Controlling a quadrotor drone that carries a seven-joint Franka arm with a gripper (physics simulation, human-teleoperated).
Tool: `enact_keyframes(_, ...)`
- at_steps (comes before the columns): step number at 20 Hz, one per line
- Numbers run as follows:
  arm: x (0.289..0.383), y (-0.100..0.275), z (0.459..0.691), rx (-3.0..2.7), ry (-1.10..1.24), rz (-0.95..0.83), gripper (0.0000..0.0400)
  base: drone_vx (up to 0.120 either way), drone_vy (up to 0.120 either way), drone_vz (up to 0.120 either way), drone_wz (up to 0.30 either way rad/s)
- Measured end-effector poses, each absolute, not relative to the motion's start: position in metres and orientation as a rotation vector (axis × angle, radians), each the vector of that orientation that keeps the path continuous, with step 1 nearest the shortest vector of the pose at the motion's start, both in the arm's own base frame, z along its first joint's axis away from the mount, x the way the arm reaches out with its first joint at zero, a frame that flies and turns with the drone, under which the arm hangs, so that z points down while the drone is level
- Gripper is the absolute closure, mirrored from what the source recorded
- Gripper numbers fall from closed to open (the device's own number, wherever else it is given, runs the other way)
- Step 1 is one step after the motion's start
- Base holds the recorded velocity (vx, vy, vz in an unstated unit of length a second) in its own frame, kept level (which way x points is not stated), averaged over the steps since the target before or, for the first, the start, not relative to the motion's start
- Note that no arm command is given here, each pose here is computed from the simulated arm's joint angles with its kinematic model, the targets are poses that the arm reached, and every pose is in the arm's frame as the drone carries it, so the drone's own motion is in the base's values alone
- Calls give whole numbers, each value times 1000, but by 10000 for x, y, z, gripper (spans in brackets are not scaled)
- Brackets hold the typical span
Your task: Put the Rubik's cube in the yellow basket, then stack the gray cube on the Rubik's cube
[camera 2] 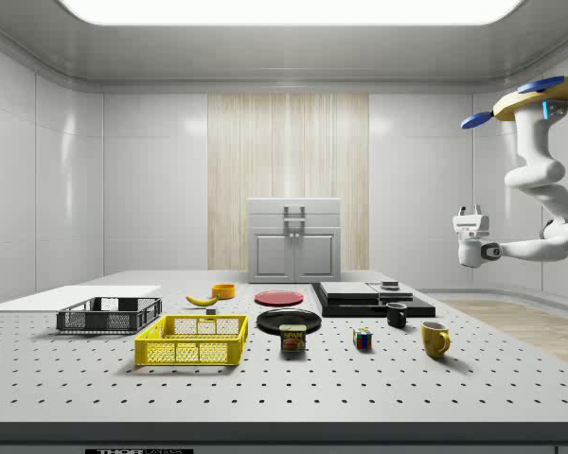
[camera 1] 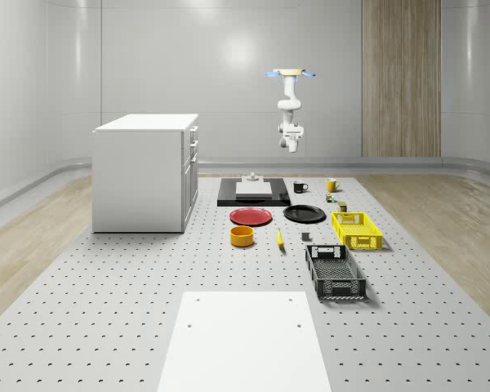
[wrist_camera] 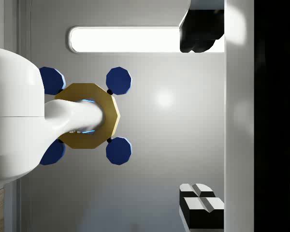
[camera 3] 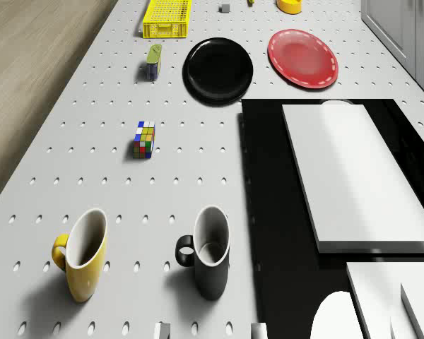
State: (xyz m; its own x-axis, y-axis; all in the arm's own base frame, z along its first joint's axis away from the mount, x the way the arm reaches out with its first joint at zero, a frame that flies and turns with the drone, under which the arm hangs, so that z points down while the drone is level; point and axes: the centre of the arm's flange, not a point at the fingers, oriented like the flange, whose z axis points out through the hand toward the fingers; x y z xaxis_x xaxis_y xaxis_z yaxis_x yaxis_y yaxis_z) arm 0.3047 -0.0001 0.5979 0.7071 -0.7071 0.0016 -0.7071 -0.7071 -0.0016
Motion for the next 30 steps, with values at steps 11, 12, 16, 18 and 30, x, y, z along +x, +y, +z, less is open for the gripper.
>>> enact_keyframes(11,3029,-1,6687,-2899,1201,-16,0,120,120,0,0)
enact_keyframes(12,3032,-1,6726,-2898,1201,-17,0,120,120,0,0)
enact_keyframes(16,3040,0,6832,-2897,1200,-21,0,120,120,0,0)
enact_keyframes(18,3041,0,6862,-2897,1200,-24,0,120,120,0,0)
enact_keyframes(30,3038,1,6911,-2894,1199,-37,0,120,120,0,0)
